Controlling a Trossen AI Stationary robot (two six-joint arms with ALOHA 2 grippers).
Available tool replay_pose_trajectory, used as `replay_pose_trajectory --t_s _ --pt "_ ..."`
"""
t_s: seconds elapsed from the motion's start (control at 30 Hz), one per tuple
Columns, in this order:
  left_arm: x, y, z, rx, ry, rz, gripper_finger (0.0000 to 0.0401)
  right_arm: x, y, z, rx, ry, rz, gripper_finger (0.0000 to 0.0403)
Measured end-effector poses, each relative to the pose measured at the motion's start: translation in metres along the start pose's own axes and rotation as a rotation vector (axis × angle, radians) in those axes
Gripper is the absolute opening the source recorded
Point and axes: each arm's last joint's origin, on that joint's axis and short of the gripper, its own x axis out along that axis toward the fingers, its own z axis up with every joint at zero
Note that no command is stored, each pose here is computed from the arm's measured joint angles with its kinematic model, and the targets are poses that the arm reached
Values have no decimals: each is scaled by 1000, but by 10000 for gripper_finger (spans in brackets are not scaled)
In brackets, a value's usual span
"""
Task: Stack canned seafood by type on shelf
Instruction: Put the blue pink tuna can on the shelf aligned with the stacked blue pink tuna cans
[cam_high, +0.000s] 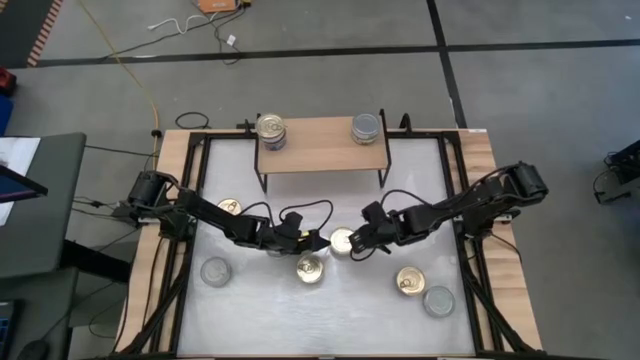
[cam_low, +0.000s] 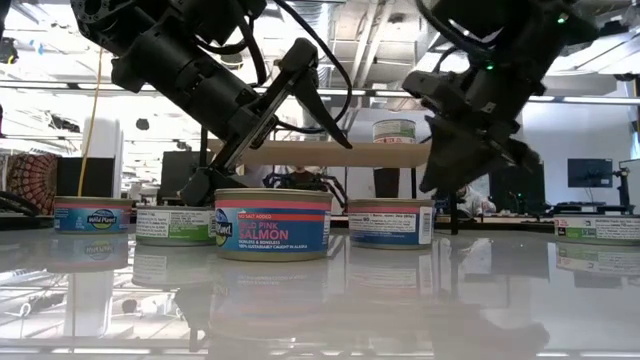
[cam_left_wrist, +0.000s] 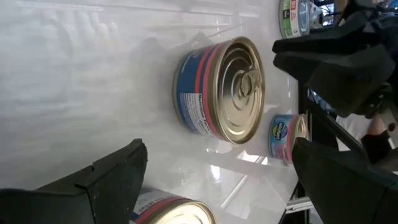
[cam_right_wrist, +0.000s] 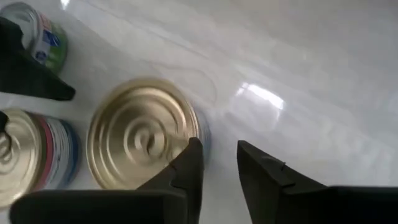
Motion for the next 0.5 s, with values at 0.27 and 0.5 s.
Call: replay_pose_trajectory --t_s 0.27,0.5 --pt "0 -1 0 38 23 -6 382 -5 3 -14 43 21 5 147" --pt "2 -3 7 96 33 -40 382 -11 -2 -22 18 36 -16 139"
